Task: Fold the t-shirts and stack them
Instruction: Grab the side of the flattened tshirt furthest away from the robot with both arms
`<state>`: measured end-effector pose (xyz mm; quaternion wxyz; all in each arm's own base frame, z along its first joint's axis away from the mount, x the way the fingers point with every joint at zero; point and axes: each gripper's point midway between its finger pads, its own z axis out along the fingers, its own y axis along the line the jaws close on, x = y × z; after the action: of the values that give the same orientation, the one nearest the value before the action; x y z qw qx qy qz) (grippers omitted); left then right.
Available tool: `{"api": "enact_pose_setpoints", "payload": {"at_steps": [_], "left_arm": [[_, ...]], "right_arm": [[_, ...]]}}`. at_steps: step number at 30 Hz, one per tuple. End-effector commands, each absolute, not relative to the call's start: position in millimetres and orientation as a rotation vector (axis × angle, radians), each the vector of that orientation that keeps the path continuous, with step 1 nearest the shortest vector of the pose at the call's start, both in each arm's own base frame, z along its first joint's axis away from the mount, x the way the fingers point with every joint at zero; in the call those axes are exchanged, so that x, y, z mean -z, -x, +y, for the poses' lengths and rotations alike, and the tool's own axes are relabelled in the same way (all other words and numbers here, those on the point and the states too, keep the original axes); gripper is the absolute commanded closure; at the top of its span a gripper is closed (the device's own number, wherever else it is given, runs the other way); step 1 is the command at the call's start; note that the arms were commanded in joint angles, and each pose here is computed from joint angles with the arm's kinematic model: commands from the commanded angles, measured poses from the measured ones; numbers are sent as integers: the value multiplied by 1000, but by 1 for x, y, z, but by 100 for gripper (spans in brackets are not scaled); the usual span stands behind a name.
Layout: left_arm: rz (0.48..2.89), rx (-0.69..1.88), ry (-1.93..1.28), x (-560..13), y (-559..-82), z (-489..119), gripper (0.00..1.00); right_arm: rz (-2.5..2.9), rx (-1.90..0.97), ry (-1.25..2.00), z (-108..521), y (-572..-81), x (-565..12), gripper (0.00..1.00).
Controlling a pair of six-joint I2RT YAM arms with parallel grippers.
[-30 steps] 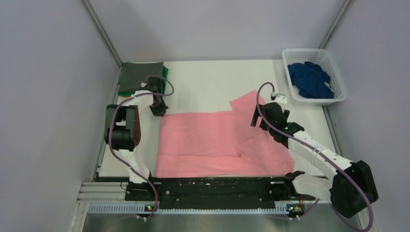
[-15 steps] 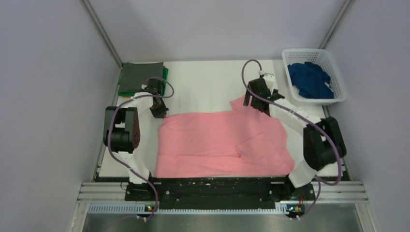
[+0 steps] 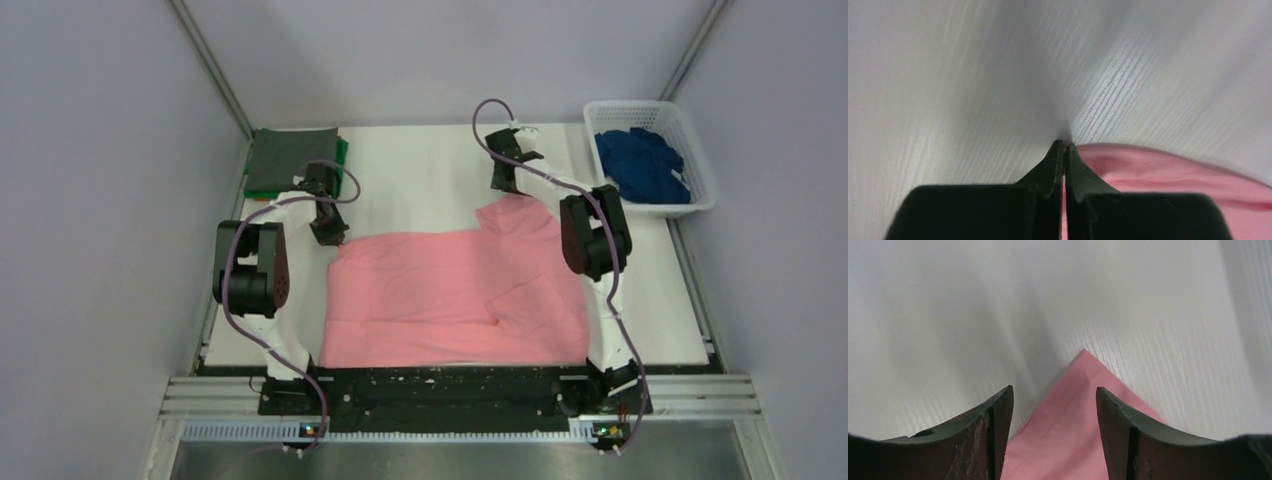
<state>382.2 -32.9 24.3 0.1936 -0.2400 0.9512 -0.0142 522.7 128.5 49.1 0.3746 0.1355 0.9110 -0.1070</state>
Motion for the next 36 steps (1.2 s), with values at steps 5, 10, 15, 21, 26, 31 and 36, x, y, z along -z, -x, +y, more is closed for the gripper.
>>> {"api": "enact_pose_setpoints", "payload": {"at_steps": [5, 10, 15, 21, 26, 31, 36], "left_arm": [[2652, 64, 666, -37, -379, -35, 100], [2651, 66, 666, -38, -379, -35, 100], [2653, 73, 664, -37, -379, -36, 100], [2650, 79, 662, -38, -379, -37, 100], [2644, 102, 656, -42, -381, -40, 100], [2591, 127, 641, -56, -380, -44, 100], [2546, 146, 635, -73, -373, -45, 100]], "right_arm": [[2353, 395, -349, 109, -520, -41, 51], [2385, 400, -378, 100, -507, -28, 54], [2417, 361, -415, 99, -499, -16, 60], [2438, 285, -478, 106, -489, -6, 72], [2392, 218, -513, 110, -491, -10, 98], [2310, 176, -482, 112, -503, -48, 100], [2231, 112, -443, 108, -488, -91, 100]]}}
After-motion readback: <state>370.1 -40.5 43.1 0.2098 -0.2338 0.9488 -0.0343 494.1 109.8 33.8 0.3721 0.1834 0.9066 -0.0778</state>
